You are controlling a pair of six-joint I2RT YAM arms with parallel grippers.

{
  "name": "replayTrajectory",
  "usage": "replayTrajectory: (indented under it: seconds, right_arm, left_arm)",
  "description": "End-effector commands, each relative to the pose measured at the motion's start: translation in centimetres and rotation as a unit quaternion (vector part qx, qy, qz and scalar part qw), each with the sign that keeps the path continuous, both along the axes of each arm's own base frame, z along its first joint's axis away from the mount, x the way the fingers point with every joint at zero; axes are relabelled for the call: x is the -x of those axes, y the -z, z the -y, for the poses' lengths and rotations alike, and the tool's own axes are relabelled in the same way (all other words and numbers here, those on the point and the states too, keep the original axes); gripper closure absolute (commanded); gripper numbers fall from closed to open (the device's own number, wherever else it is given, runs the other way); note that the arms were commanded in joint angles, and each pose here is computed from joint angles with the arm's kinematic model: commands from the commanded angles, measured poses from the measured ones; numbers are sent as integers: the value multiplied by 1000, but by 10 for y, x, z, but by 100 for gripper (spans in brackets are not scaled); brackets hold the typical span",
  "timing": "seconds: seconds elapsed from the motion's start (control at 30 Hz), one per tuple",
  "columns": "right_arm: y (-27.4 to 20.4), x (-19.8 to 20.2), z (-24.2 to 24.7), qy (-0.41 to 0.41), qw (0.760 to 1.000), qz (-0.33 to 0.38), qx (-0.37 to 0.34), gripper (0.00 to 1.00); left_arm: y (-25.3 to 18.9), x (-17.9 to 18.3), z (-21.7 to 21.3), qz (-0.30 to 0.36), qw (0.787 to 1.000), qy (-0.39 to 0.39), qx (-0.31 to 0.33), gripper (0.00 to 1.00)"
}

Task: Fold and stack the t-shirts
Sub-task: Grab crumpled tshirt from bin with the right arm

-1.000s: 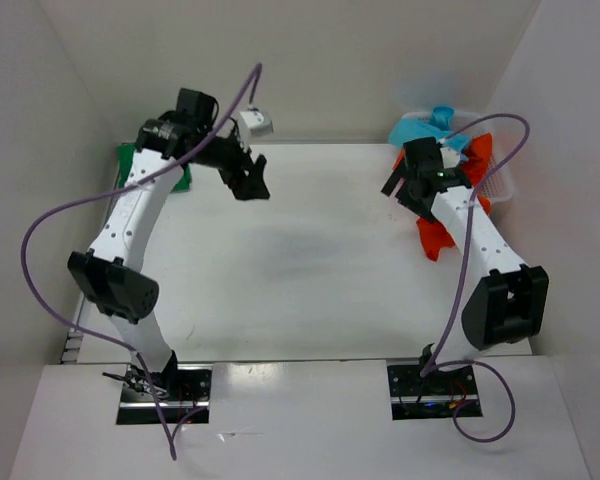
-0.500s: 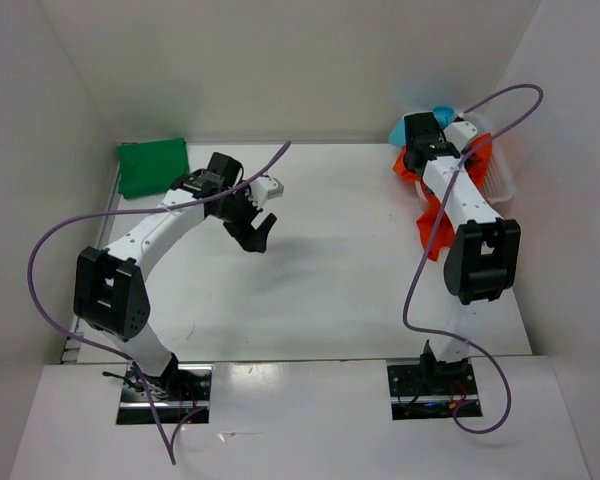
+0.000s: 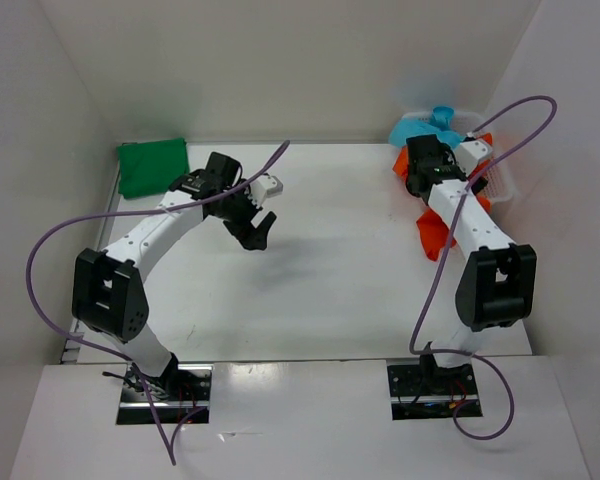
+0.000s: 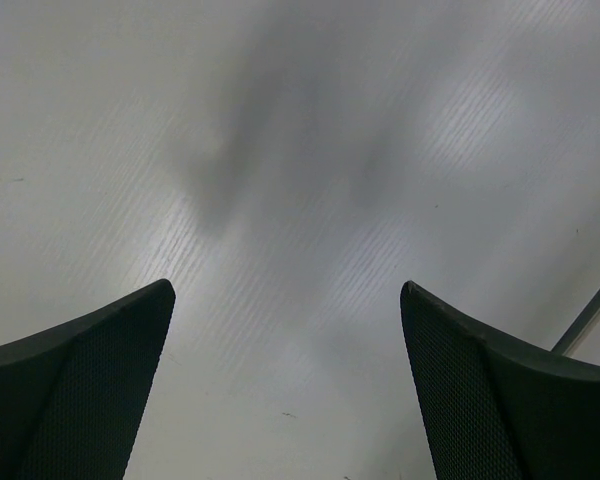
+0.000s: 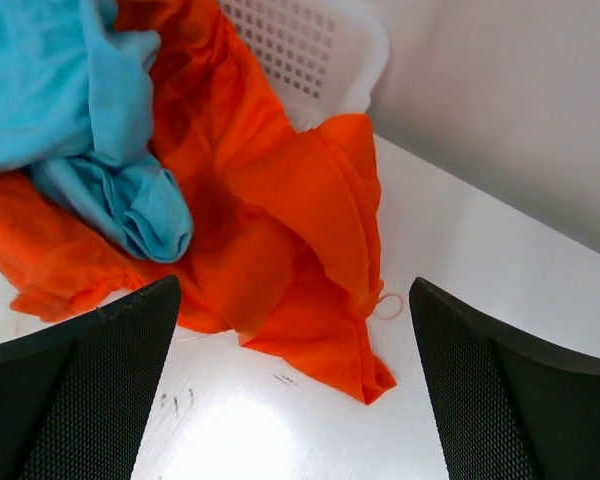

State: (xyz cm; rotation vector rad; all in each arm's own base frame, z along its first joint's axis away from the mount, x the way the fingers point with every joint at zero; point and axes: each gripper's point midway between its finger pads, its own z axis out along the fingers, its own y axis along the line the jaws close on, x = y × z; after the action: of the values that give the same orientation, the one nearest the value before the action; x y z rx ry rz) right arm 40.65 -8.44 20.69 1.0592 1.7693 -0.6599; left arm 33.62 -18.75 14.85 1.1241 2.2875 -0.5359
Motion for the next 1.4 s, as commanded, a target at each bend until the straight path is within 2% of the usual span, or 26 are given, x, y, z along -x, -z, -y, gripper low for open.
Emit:
replayTrajectory:
  seconds: [0.0,0.1,0.17,0.3,0.63,0.8,0.9,1.1,1.37]
  right_arm:
    - [-32,-16,2,-17,998,64,6,0]
    - [-42,-50,-1,-18,995,93,-7,0]
    - [-34,-77,-3,-16,997,79,-8,0]
    - [-15,-94,12,27,999,31,32,0]
    - [17,-128,55,44,999,1,0,0]
    - [33,-150,67,15,1000,-22,-9,0]
    - [29,-172,61,-16,1000,-9,-19,0]
    - [46,-179,51,-43,996,-35,-63,0]
    - [71,-172,56,-22,995,-68,-75,2]
  left_arm:
    - [4,4,7,-7,1000,12,14,0]
    - [6,7,8,-13,1000,14,16,0]
    - [6,7,8,-13,1000,14,16,0]
    - [14,10,4,-21,1000,11,7,0]
    - [25,9,3,-31,999,12,-3,0]
    - [32,10,2,-42,999,15,-9,0]
    - [36,10,2,-47,999,15,-10,0]
    - [39,8,-1,-46,999,14,-22,0]
    - [39,8,-1,-46,999,14,-22,0]
